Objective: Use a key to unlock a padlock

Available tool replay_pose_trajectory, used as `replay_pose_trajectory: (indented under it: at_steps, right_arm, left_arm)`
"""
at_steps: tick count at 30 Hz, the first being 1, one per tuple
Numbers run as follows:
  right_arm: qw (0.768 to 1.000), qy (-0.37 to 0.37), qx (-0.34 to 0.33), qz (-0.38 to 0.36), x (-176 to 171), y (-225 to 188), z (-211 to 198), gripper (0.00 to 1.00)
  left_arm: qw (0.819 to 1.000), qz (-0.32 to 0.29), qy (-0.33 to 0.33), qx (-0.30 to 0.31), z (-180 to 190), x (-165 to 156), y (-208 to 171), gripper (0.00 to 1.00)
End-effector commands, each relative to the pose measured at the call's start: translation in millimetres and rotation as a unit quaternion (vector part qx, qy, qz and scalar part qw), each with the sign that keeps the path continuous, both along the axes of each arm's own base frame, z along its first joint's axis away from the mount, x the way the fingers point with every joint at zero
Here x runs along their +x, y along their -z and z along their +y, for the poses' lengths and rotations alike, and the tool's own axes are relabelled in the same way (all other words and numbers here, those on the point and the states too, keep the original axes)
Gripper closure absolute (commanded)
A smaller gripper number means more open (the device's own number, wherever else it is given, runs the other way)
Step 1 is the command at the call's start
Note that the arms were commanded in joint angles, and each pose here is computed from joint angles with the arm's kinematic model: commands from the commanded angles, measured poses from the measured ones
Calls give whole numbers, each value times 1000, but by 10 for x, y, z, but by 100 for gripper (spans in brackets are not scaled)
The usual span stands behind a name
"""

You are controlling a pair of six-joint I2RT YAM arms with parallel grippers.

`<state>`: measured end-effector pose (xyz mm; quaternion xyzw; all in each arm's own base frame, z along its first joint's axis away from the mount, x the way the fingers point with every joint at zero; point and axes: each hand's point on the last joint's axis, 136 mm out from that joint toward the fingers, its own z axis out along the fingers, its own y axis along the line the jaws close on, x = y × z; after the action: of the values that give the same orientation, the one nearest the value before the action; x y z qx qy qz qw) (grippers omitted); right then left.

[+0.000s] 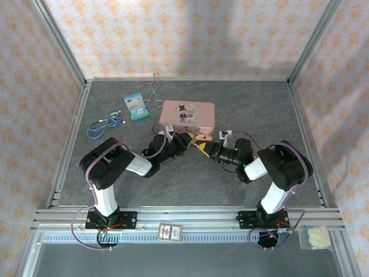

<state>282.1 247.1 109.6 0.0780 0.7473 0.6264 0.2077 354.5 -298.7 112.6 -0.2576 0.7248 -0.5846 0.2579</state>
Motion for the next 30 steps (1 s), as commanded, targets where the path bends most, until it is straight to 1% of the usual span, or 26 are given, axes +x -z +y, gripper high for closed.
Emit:
replay_pose_trajectory:
  at_steps: [1, 11, 20, 30]
  right_arm:
    - [999, 10, 15, -43, 34, -208, -23, 100]
    - [998, 26, -12, -48, 35, -186, -78, 100]
    - [999, 37, -28, -25, -3, -41, -134, 100]
    - [998, 44, -26, -39, 69, -115, -124, 100]
  left_arm:
    - [998, -43, 2, -40, -83, 19, -298, 100]
    - [998, -42, 0, -39, -75, 8, -287, 100]
    - [998, -42, -3, -40, -64, -1, -285, 100]
    - [998, -45, 0, -42, -96, 0, -319, 100]
